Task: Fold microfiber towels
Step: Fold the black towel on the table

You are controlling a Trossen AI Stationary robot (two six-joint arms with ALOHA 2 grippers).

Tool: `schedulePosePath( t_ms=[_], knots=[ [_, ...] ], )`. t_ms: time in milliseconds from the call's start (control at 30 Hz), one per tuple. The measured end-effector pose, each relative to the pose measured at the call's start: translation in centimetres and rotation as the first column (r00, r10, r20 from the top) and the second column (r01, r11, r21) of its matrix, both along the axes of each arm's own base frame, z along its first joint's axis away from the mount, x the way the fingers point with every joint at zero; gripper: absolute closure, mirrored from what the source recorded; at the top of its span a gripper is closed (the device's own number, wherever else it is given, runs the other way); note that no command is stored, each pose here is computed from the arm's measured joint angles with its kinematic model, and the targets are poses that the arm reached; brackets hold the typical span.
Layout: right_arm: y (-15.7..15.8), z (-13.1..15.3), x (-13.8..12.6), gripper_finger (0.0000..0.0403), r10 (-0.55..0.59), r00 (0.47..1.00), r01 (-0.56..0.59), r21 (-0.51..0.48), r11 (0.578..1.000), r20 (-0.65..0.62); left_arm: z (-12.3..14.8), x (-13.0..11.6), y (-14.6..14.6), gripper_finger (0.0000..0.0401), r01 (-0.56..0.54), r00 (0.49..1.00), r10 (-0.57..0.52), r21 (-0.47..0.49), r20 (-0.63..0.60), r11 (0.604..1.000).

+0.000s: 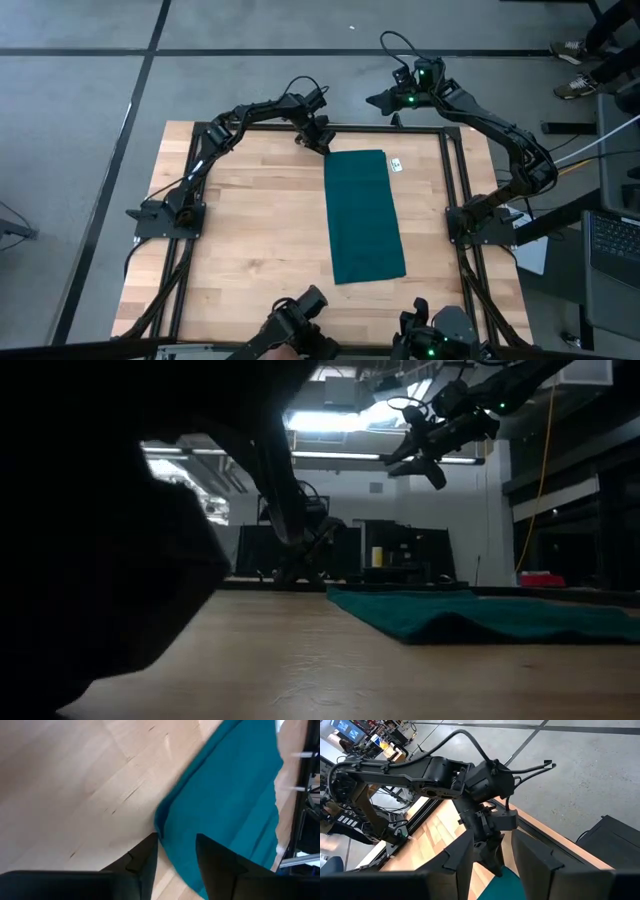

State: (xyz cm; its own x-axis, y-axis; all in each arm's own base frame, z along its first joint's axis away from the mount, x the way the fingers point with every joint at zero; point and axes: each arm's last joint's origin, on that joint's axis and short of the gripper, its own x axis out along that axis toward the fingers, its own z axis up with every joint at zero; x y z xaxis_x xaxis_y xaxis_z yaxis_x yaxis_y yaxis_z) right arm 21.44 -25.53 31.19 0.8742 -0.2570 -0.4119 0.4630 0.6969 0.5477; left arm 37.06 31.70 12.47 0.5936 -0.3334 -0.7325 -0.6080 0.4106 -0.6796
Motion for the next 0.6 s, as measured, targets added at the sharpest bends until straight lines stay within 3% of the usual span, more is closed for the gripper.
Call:
schedulePosePath(
  t_ms=[133, 233, 300, 400, 500, 600],
  knots=[
    [0.0, -0.2, -0.1, 0.0278, -0.009, 1.0, 0.009, 0.013, 1.0, -0.016, 0.1, 0.2, 0.0, 0.0333, 0.039, 0.998, -0.037, 0.044, -0.054, 0.998],
    [0.3, -1.3, -0.8, 0.03, -0.049, 0.988, 0.057, 0.053, 0.997, -0.148, 0.1, 0.2, 0.1, 0.0386, 0.053, 0.995, -0.047, 0.07, -0.086, 0.996],
    [0.3, -2.8, -1.5, 0.0321, -0.06, 0.957, 0.09, 0.097, 0.991, -0.283, 0.0, 0.2, 0.1, 0.0394, 0.055, 0.995, -0.049, 0.07, -0.086, 0.996],
    [-0.3, -5.4, -2.5, 0.0355, 0.015, 0.912, 0.075, 0.202, 0.977, -0.409, 0.0, 0.2, 0.1, 0.0398, 0.06, 0.995, -0.054, 0.074, -0.083, 0.995],
    [-0.9, -7.9, -2.5, 0.0373, 0.139, 0.906, -0.003, 0.323, 0.946, -0.399, 0.0, 0.2, 0.1, 0.0398, 0.062, 0.995, -0.056, 0.076, -0.083, 0.995],
    [-1.5, -10.5, -2.2, 0.0356, 0.219, 0.887, -0.038, 0.408, 0.912, -0.406, 0.0, 0.2, 0.1, 0.0398, 0.067, 0.995, -0.06, 0.079, -0.081, 0.995]
  ],
)
